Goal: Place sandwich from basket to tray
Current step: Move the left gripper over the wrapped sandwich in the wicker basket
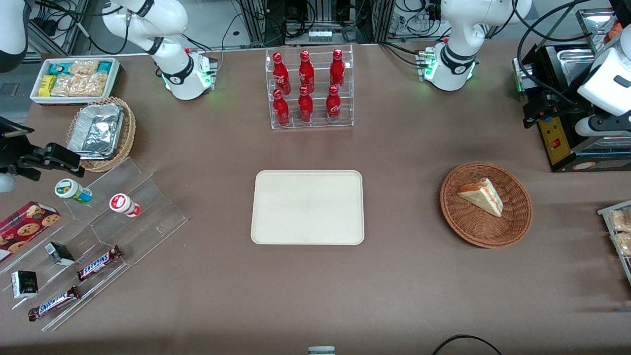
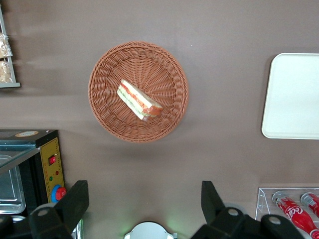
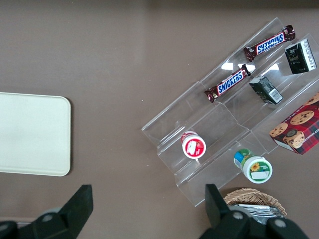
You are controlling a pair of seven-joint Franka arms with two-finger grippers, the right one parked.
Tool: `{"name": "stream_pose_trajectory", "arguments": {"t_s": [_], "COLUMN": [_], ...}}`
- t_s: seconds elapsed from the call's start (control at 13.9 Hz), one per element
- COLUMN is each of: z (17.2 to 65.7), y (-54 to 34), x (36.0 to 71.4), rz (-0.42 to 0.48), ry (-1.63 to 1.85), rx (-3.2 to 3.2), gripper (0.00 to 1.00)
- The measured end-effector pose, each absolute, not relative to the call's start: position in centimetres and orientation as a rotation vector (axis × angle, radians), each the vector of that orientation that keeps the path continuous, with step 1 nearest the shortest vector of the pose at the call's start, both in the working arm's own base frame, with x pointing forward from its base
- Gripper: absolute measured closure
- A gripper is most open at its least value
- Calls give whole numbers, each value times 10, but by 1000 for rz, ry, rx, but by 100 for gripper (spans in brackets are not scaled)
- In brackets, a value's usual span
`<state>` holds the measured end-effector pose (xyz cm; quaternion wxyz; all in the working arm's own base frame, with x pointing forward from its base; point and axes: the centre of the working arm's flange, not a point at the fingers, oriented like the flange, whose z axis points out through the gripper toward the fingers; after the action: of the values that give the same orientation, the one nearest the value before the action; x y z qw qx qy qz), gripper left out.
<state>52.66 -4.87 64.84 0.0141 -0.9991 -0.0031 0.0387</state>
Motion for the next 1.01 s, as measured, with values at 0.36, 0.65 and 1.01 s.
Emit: {"name": "stream_pose_trajectory", "arguments": {"t_s": [0.36, 0.65, 1.01], "z": [646, 621, 557], "y": [-50, -42, -13], "x": [528, 543, 577], "rz": [124, 170, 285], "ry": [-6, -55, -461], "rx": [-3110, -3102, -3045], "gripper": [0, 0, 1]}}
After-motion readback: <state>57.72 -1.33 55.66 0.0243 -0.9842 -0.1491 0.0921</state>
